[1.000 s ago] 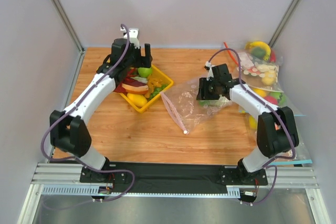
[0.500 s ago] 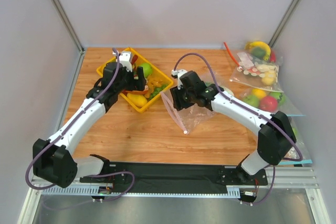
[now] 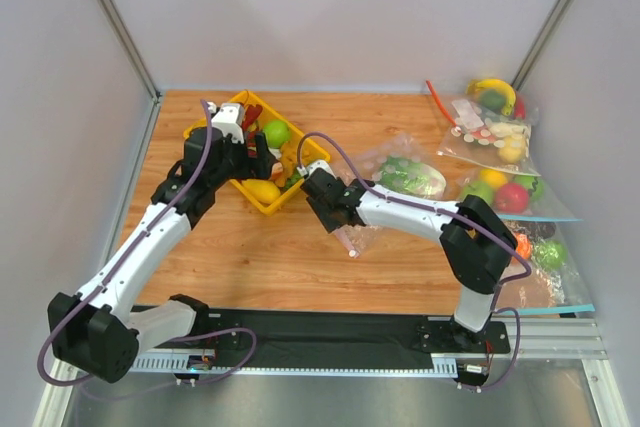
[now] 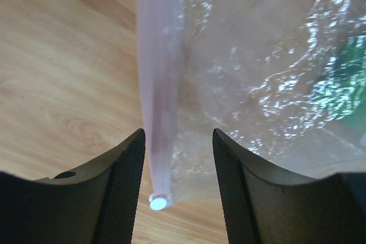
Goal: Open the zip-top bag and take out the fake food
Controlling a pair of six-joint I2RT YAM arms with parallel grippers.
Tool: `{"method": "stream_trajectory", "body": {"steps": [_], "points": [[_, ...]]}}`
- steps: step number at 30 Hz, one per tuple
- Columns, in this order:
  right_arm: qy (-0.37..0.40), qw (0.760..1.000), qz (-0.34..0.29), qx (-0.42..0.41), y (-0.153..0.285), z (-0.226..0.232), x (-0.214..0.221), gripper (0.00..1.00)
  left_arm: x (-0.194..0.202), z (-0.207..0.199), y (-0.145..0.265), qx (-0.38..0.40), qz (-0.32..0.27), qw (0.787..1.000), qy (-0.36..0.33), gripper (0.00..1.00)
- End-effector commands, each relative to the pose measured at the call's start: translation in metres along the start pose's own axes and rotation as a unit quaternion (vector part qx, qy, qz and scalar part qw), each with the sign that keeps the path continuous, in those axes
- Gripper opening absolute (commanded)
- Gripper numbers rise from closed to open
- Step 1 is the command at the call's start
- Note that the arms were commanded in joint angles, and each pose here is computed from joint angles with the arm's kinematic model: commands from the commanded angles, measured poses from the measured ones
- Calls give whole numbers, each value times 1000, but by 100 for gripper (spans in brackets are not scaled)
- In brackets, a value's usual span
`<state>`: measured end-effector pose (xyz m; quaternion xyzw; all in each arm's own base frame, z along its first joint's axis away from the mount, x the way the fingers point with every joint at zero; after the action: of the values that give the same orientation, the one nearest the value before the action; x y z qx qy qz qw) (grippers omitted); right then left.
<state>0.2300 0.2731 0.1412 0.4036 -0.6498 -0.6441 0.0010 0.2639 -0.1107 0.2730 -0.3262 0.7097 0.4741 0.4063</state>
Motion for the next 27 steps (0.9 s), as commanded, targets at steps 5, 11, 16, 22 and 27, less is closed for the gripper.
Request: {"method": "stream_trajectory", "body": {"steps": [5, 11, 16, 22, 27], "points": [[-7, 991, -37, 127, -6, -13, -20, 45, -3, -3, 15, 15, -19, 1000, 4, 99], [-4, 992, -45, 117, -1, -13, -26, 17, 0, -6, 17, 42, -29, 999, -5, 99], [-6, 994, -50, 97, 6, -16, -33, 1, 8, -19, 12, 67, -24, 997, -41, 98], [-17, 996, -62, 54, 35, -25, -43, 0, 17, -48, 6, 163, -25, 984, -65, 96], [-35, 995, -87, 16, 68, -33, -50, 0, 27, -60, 6, 252, -37, 964, -77, 92]]}}
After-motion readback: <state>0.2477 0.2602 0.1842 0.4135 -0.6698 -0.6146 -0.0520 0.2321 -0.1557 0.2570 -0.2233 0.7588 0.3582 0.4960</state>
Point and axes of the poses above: each gripper's point midway between its finger pads, its own y axis back along the fingers, its own z axis along the line the jaws close on, x = y × z, the point moved 9 cm from there along y, back along the fingers
